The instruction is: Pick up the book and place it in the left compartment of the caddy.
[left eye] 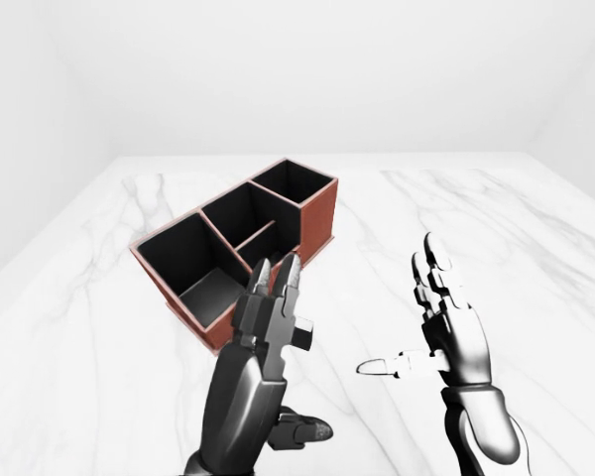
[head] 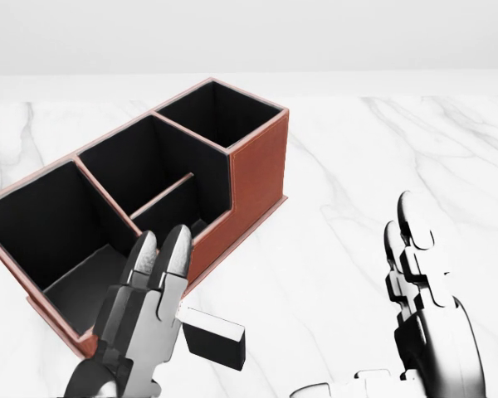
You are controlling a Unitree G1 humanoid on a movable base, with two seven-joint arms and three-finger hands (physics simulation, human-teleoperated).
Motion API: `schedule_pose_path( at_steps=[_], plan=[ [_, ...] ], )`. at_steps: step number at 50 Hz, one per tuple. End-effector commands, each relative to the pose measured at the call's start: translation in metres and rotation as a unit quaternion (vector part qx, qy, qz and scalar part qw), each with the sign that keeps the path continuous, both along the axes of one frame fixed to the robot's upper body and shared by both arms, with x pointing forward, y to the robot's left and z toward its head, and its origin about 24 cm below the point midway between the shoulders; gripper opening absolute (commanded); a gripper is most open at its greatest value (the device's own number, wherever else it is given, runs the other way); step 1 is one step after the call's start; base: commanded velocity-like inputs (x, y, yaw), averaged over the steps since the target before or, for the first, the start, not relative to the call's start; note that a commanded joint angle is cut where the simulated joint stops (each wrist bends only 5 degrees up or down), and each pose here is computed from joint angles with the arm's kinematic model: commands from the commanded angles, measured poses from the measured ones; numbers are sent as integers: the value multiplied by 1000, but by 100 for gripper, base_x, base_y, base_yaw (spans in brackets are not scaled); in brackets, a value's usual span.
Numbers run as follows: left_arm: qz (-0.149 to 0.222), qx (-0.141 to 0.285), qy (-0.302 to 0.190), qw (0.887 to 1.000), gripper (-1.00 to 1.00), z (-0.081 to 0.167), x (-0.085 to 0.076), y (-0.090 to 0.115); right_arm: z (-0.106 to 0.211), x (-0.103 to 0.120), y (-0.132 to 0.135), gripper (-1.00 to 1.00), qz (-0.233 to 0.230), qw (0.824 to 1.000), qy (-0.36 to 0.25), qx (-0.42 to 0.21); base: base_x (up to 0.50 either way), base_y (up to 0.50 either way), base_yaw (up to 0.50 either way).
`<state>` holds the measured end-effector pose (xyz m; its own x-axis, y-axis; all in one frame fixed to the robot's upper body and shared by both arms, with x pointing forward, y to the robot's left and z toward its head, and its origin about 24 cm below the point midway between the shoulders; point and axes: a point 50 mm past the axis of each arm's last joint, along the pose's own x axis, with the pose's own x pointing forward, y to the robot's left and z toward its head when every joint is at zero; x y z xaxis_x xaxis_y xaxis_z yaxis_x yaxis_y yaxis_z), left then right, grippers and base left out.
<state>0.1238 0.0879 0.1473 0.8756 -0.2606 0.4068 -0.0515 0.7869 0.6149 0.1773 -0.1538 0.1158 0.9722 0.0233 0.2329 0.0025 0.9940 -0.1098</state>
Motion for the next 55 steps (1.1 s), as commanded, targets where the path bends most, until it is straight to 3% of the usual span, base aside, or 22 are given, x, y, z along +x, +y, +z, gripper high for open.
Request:
schedule_pose_path(
  at_steps=[1,6,11,17,24,31,38,46,55],
  plan=[
    [-72,96,-25,992,100,-9,-9,-34,2,-1,3,100,8,1000,-3,-2,0,0,0],
    [-80,128,-29,988,100,-15,-4,-44,1,0,2,100,8,1000,-2,0,0,0,0],
    [-69,164,-27,984,100,-22,11,-51,0,0,2,100,8,1000,-1,3,0,0,0],
    [-37,214,-40,975,100,-26,29,-57,0,1,2,100,9,1000,-1,3,0,0,0],
    [16,289,-44,956,100,-32,54,-55,0,2,2,100,8,1000,0,3,0,0,0],
    [40,306,-33,951,100,-27,69,-50,0,3,2,100,9,1000,-1,2,0,0,0],
    [84,332,-14,940,100,-32,101,-43,0,3,3,100,9,1000,-2,2,0,0,0],
    [93,366,27,926,100,-55,128,-40,-1,3,3,100,9,1000,-1,3,0,0,0],
    [84,372,62,922,100,-63,142,-40,-1,3,3,100,10,1000,0,3,0,0,0]
  ],
)
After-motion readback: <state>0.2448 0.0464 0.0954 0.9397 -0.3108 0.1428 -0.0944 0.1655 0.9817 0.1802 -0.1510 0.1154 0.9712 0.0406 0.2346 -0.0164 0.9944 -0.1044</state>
